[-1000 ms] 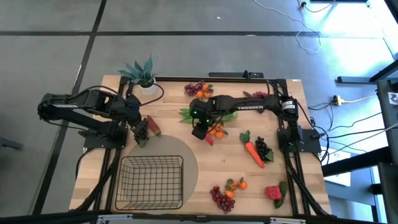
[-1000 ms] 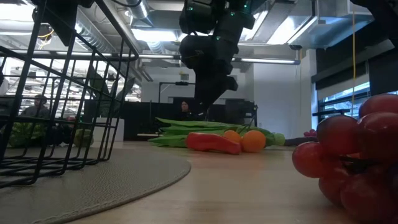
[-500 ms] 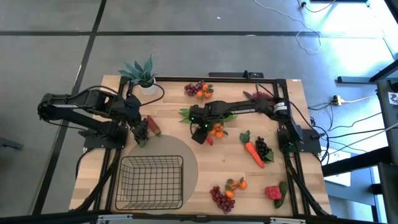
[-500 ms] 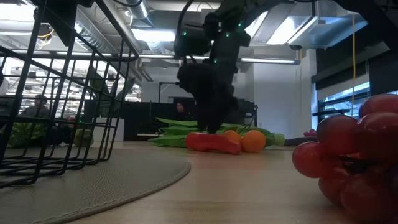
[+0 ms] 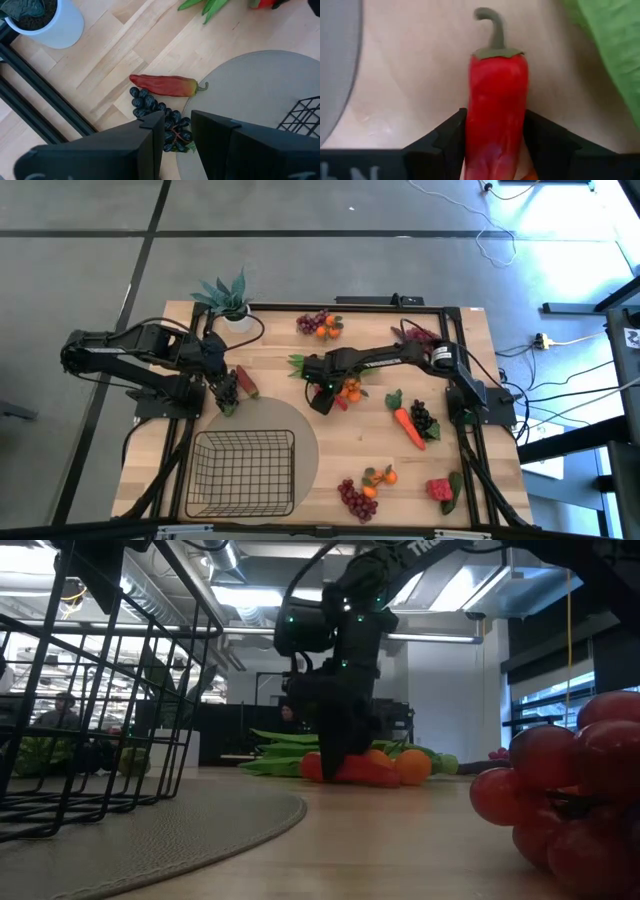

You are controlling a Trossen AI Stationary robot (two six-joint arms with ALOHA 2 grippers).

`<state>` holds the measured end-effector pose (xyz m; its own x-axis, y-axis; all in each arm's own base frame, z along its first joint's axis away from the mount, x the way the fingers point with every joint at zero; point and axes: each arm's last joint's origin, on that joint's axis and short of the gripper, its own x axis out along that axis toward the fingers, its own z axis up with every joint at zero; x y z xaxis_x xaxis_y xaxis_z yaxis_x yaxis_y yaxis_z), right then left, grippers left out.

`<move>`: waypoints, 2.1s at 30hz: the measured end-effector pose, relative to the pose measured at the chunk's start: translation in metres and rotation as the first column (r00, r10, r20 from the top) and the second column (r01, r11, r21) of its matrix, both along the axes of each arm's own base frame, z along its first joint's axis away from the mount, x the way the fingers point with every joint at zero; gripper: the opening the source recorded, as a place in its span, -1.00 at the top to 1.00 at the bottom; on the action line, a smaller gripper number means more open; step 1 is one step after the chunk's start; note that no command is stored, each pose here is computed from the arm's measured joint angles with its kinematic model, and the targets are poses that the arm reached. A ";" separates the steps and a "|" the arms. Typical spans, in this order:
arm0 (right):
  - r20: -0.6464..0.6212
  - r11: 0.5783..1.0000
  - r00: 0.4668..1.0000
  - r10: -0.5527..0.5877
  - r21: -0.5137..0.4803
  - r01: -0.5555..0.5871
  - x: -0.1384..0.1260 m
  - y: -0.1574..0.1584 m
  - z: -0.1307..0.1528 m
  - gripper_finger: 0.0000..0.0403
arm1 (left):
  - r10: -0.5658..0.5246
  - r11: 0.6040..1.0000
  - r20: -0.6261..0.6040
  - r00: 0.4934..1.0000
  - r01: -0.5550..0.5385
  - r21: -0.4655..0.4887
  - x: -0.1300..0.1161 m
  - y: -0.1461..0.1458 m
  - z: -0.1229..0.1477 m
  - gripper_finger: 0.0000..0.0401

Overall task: Build produce basket
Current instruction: Put the red chilli pepper into the wire basket

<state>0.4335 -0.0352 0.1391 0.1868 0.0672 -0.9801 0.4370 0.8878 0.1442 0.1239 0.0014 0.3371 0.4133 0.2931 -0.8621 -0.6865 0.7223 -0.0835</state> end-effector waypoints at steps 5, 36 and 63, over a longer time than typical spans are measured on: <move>0.003 1.000 1.000 -0.013 0.005 0.012 0.000 0.000 0.003 0.36 | 0.000 1.000 0.000 1.000 0.000 0.000 0.000 0.000 0.000 0.58; 0.521 0.991 0.852 -0.055 -0.075 0.110 0.045 0.063 0.189 0.66 | -0.240 0.961 0.005 0.971 0.237 0.143 -0.007 -0.002 0.007 0.58; 0.751 0.993 0.655 0.084 -0.120 0.011 0.095 0.179 0.129 0.66 | -0.614 0.789 0.267 0.743 0.567 0.238 -0.040 -0.031 0.030 0.58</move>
<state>0.5281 0.1443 0.2683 0.8639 -0.0026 -0.5037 0.1865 0.9305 0.3151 0.0843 -0.0298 0.3667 0.7804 -0.0004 -0.6253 -0.0710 0.9935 -0.0892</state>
